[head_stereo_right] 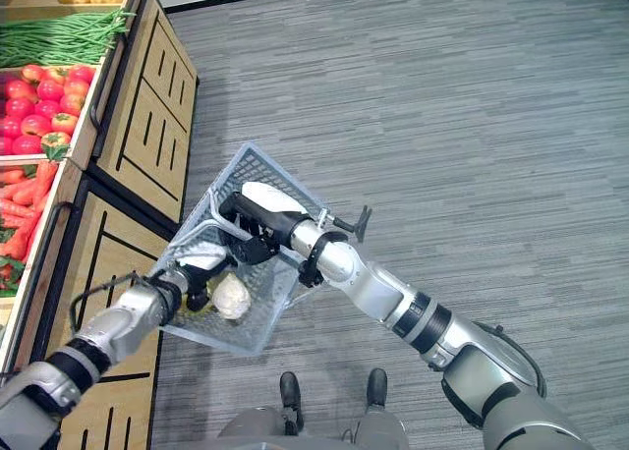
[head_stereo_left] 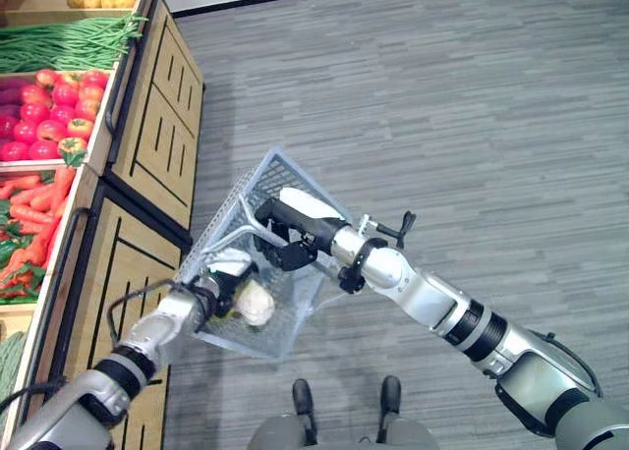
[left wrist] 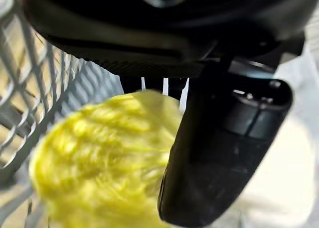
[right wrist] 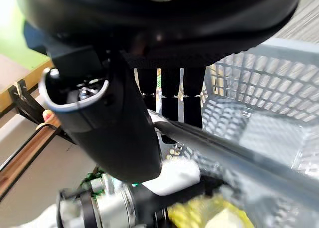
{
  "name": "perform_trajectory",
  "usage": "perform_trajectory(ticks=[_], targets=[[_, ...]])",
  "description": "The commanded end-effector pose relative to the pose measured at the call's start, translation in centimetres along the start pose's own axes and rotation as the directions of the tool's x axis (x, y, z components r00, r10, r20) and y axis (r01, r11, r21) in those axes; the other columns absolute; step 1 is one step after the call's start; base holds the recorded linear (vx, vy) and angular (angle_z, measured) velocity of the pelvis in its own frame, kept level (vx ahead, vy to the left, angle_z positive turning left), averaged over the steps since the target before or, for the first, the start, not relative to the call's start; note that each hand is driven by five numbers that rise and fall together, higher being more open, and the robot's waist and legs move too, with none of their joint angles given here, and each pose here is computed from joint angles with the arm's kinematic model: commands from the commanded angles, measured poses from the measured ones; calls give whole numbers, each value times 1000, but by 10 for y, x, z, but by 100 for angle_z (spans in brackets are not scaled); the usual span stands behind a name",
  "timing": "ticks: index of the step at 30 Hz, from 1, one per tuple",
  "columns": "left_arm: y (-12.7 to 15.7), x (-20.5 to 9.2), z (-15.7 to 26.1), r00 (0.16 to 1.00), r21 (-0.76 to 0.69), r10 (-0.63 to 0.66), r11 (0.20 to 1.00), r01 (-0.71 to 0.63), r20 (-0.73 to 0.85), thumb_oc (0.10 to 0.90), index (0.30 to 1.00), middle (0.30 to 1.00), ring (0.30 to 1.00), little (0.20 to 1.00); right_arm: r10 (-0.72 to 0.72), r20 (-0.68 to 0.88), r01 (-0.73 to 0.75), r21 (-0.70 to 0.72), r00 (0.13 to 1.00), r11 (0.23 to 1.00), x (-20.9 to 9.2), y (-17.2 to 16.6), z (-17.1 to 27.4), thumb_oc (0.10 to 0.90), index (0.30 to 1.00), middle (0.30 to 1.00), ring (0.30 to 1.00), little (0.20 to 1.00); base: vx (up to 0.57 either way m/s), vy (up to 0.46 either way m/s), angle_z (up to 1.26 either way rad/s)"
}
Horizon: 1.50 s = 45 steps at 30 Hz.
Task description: Get the vegetables into the basket
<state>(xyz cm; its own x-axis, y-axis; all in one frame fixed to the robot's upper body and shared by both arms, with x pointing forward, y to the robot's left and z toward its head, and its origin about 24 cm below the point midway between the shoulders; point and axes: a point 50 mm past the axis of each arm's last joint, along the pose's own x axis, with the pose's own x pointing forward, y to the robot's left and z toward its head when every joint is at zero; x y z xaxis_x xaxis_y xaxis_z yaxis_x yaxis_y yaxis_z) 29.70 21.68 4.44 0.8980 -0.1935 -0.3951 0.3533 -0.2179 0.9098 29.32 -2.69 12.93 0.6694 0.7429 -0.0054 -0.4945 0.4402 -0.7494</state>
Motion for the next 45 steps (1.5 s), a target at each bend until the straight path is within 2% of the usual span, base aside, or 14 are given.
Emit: perform_trajectory(ticks=[1,5,7,13,16,19,20,21,24,27,35,41,43,45], targets=[[79,-3,-28,969,78,240,969,-235,-55,900,1000,1000,1000,1000,-113,400,118,13,909,993,10,-27,86,400,300,300,300,300,-4,-9,6],[104,-7,-19,949,63,315,947,-314,-2,900,1000,1000,1000,1000,-88,356,85,24,930,996,13,-17,76,400,300,300,300,300,-1,-4,1],[104,-7,-19,949,63,314,948,-313,-2,900,1000,1000,1000,1000,-88,356,85,24,930,996,13,-17,76,400,300,300,300,300,0,0,0],[129,-7,18,907,-28,398,917,-398,137,900,1000,1000,1000,1000,22,23,-23,37,999,999,32,27,9,400,300,300,300,300,0,0,0],[134,-6,43,883,-88,410,912,-401,229,900,1000,1000,1000,1000,83,-165,-72,74,983,995,33,54,-30,400,300,300,300,300,11,-5,0],[130,-4,54,877,-134,401,916,-378,265,900,1000,1000,1000,1000,112,-248,-85,116,962,990,31,67,-47,400,300,300,300,300,10,-2,1],[130,-3,63,867,-152,403,915,-374,295,900,1000,1000,1000,1000,122,-299,-102,81,947,992,30,72,-57,400,300,300,300,300,41,-10,10],[125,2,80,857,-202,386,920,-335,341,900,1000,1000,1000,1000,141,-440,-118,78,887,990,21,84,-85,400,300,300,300,300,30,-11,13],[122,4,89,852,-206,365,929,-307,376,900,1000,1000,1000,1000,136,-500,-126,56,855,991,17,87,-98,400,300,300,300,300,8,-4,6],[111,12,114,836,-235,325,942,-241,442,900,1000,1000,1000,1000,145,-645,-155,41,750,987,-4,97,-129,400,300,300,300,300,0,0,0],[100,13,150,785,-186,246,968,-168,568,900,1000,1000,1000,1000,105,-815,-165,12,570,986,-53,94,-174,400,300,300,300,300,-14,-7,8],[86,13,151,788,-168,198,978,-121,584,900,1000,1000,1000,1000,86,-877,-140,22,472,990,-87,92,-194,400,300,300,300,300,-3,-1,1],[70,18,141,825,-153,148,985,-75,546,900,1000,1000,1000,1000,81,-908,-101,43,411,994,-110,92,-205,400,300,300,300,300,0,0,0],[37,29,128,885,-134,58,991,5,461,900,1000,1000,1000,1000,71,-931,-52,57,359,997,-132,91,-214,400,300,300,300,300,-5,-4,2]])
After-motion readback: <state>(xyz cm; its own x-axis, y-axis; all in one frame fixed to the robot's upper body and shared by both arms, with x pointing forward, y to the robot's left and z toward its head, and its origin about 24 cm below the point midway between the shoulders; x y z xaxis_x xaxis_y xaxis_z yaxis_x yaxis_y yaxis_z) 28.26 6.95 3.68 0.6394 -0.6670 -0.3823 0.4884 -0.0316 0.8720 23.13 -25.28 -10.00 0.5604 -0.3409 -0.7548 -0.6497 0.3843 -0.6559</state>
